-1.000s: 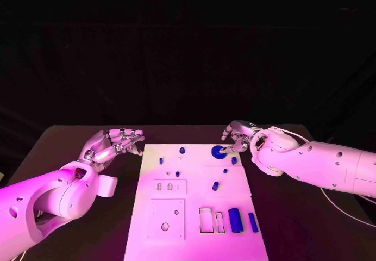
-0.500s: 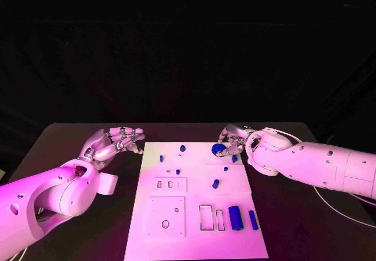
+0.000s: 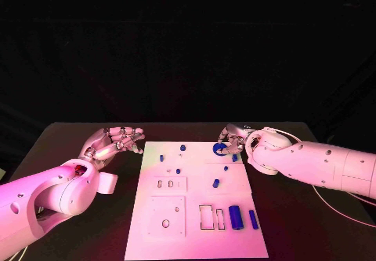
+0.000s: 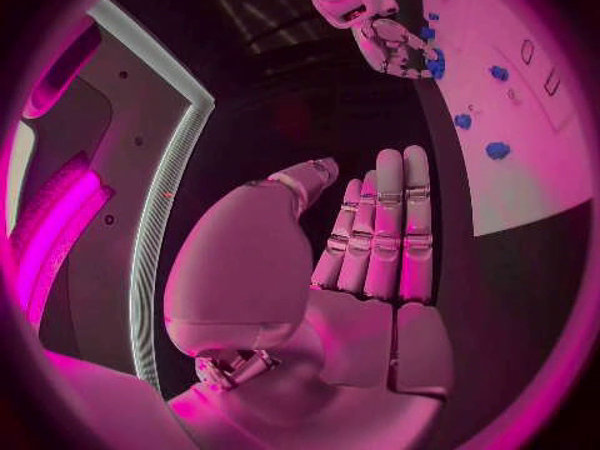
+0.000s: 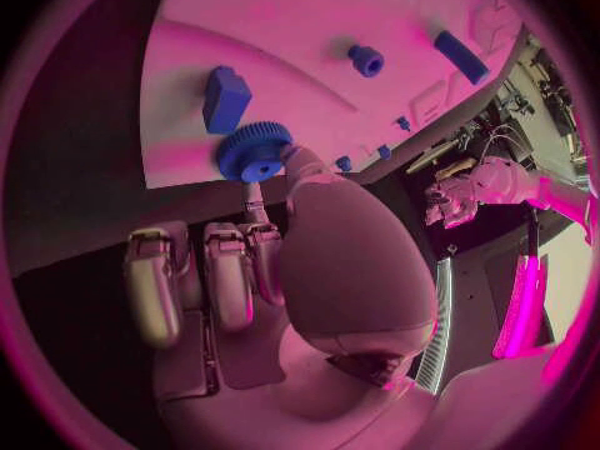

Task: Assemble the parts on the task board

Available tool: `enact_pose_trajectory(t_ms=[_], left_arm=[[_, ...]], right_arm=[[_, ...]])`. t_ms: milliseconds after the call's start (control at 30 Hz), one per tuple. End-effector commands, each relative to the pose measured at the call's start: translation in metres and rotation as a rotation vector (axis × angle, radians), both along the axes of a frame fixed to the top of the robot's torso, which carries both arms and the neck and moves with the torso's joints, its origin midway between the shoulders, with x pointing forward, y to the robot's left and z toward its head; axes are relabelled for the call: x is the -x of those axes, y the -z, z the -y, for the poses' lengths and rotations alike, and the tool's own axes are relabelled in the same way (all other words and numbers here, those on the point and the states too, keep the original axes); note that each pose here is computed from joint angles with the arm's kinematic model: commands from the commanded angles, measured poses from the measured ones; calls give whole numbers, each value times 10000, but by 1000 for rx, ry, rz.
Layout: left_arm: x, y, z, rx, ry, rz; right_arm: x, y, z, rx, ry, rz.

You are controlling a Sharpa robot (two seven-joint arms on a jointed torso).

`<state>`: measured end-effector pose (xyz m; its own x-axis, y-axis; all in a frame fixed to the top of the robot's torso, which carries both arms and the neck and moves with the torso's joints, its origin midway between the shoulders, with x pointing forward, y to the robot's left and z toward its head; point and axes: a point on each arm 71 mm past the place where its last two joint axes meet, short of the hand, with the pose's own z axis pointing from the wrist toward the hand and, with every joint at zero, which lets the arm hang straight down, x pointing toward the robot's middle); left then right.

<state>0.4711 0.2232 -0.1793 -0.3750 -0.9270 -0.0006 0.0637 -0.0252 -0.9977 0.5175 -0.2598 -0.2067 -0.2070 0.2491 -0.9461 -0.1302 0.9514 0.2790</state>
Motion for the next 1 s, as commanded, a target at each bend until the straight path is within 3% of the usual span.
enact_pose_trajectory(t_ms=[33, 533, 1000], left_arm=[[3, -12, 20, 4, 17, 3], [2, -8, 12, 1, 15, 1], [1, -7, 4, -1, 13, 0]], right_arm=[[18, 62, 17, 4, -6, -44], [28, 63, 60, -27, 2, -53], [42, 27, 87, 32, 16, 27]])
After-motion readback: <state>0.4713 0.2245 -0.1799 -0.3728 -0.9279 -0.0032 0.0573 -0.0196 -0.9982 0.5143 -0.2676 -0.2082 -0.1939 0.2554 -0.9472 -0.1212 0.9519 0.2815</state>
